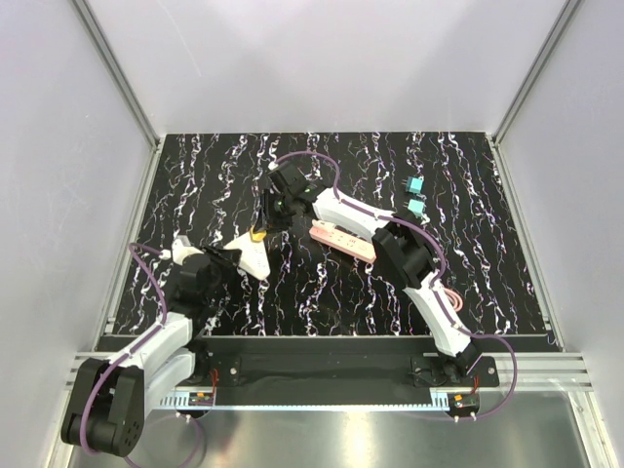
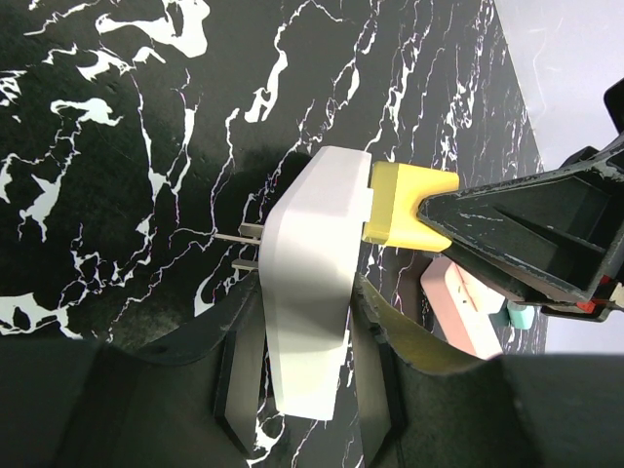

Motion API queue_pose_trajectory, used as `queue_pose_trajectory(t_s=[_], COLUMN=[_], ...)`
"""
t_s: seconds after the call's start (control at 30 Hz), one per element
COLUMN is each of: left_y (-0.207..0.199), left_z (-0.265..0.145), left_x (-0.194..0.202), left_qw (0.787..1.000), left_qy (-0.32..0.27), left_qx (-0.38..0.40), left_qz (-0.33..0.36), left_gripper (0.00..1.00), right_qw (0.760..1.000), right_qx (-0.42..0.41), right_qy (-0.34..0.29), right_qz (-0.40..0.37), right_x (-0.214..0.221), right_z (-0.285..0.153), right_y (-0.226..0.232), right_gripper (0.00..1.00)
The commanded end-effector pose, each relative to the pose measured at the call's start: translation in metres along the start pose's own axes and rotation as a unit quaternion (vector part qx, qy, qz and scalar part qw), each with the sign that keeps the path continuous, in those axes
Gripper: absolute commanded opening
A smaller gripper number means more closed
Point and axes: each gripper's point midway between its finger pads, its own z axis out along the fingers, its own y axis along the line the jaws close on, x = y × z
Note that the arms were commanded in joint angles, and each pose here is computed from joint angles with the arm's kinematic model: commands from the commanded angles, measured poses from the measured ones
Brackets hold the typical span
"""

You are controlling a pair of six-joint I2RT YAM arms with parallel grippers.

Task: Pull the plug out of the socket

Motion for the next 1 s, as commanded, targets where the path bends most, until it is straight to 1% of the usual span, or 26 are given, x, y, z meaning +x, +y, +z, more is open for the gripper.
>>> queue_pose_trajectory(t_s=[0.0,0.2,0.33,0.7,0.97], left_y=[0.05,0.05,0.051,0.051,0.051], left_z=[-0.006,-0.006,-0.006,-0.007,-0.008], left_x=[0.018,0.017,0.019,0.018,0.019], left_qw=[0.995,0.995,0.995,0.995,0.995], left_qy=[0.032,0.031,0.032,0.03,0.031], left_qx=[-0.092,-0.092,-0.09,-0.088,-0.087], left_qz=[0.038,0.038,0.038,0.035,0.034], left_gripper=[0.0,0.0,0.0,0.0,0.0], right_qw=[0.998,0.998,0.998,0.998,0.998], right_qx=[0.009,-0.019,-0.021,0.005,0.009], right_qy=[-0.06,-0.054,-0.058,-0.056,-0.055], right_qz=[-0.028,-0.02,-0.022,-0.014,-0.019], right_x=[-0.035,-0.038,-0.043,-0.038,-0.039], right_z=[-0.044,-0.054,-0.059,-0.049,-0.045], right_y=[0.023,0.037,0.038,-0.003,-0.017], right_gripper=[0.0,0.0,0.0,0.0,0.0])
